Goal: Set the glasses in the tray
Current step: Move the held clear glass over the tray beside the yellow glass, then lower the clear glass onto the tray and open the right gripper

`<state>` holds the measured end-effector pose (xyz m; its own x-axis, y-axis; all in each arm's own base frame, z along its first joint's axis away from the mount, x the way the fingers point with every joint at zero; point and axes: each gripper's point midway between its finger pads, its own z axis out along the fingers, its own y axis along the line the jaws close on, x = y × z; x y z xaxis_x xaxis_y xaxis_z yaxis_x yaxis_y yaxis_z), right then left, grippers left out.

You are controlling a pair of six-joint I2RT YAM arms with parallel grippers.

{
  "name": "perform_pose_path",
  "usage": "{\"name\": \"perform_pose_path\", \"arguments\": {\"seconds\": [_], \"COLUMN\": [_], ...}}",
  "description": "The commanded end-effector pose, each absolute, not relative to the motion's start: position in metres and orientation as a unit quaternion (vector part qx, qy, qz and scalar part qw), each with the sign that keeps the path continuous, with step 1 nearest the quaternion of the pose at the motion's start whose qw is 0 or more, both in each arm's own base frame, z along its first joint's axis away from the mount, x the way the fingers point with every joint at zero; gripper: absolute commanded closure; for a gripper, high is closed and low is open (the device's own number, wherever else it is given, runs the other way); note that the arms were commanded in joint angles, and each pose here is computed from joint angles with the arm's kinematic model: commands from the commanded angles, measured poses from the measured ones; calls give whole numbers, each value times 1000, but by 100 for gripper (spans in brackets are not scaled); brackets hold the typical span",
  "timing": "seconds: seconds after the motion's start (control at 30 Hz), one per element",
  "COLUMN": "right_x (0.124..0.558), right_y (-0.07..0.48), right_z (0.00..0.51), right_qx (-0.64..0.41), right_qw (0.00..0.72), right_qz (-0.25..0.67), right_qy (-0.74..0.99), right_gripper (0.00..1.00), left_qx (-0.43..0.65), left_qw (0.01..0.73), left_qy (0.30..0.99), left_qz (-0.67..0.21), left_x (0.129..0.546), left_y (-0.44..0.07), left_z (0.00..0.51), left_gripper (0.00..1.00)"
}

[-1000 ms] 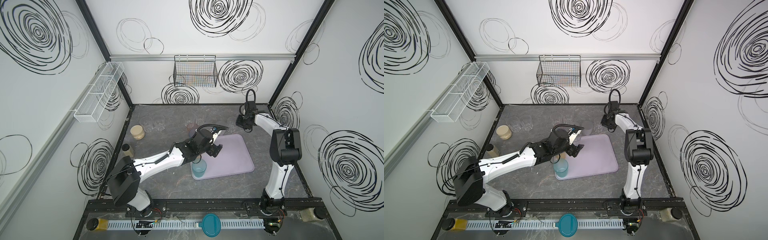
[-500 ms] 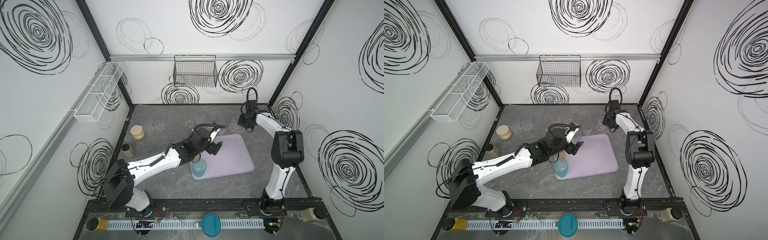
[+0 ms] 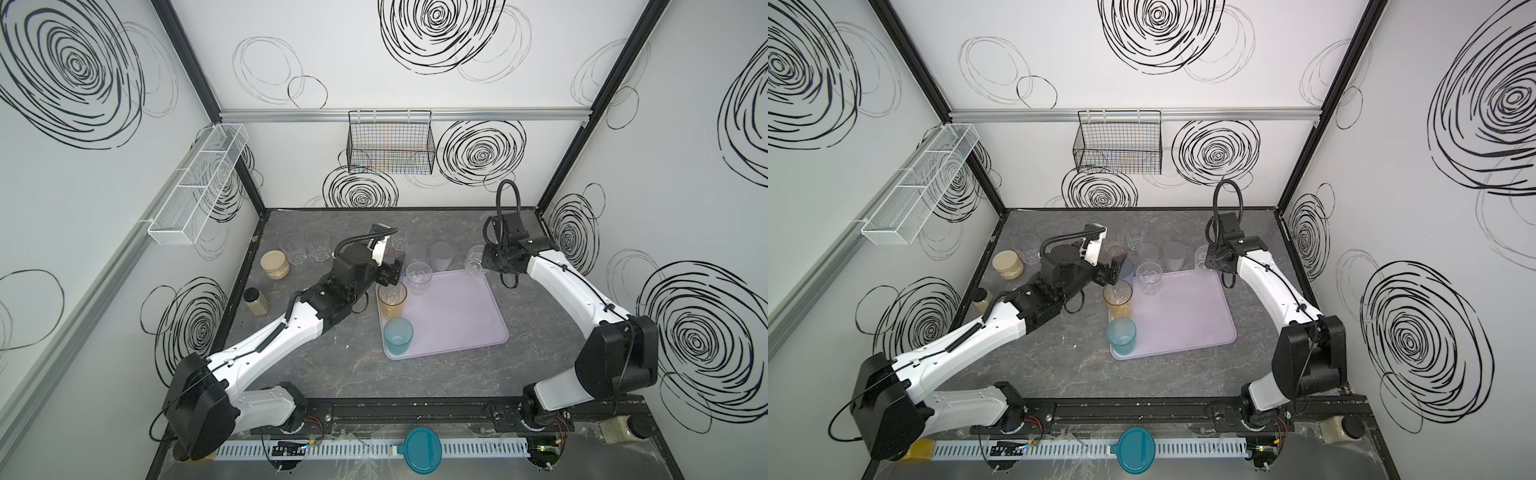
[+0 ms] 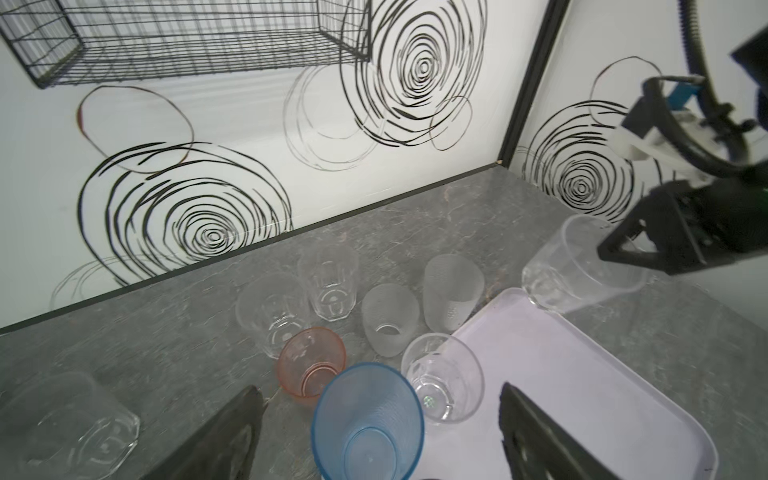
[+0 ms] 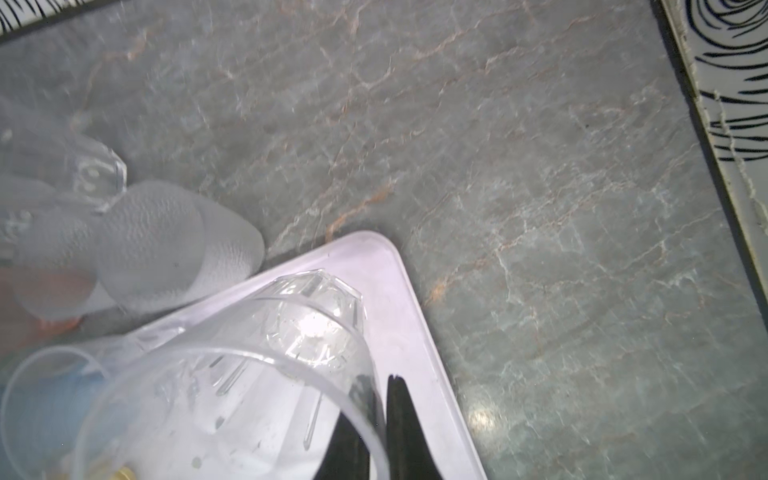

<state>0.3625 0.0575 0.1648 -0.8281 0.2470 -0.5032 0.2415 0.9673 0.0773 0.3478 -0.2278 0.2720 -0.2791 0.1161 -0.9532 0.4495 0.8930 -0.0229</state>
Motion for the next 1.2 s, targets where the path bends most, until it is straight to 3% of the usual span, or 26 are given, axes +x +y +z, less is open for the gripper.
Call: {"name": "perform_pose_path", "arguments": {"seconds": [0.0,0.4,1.17], "right_x": [338,307,273], "right_y": [58,130,224], "right_z": [162,127,91], "right_qx": [107,27,-74], "right_qw": [250,204,159], "right_qz": [-28,-20,-7], "right_qy": [962,978,984], "right_gripper": [92,92,94], "left_qx": [160,111,87], "left_qw": [583,572,542], "left_qy": [783,802,822], "left_qz": [-144,-136,-153], "left_x": [346,335,309], "left_y": [-218,-178,-164], "left_z": [274,246,223], "left_gripper": [9,9,10]}}
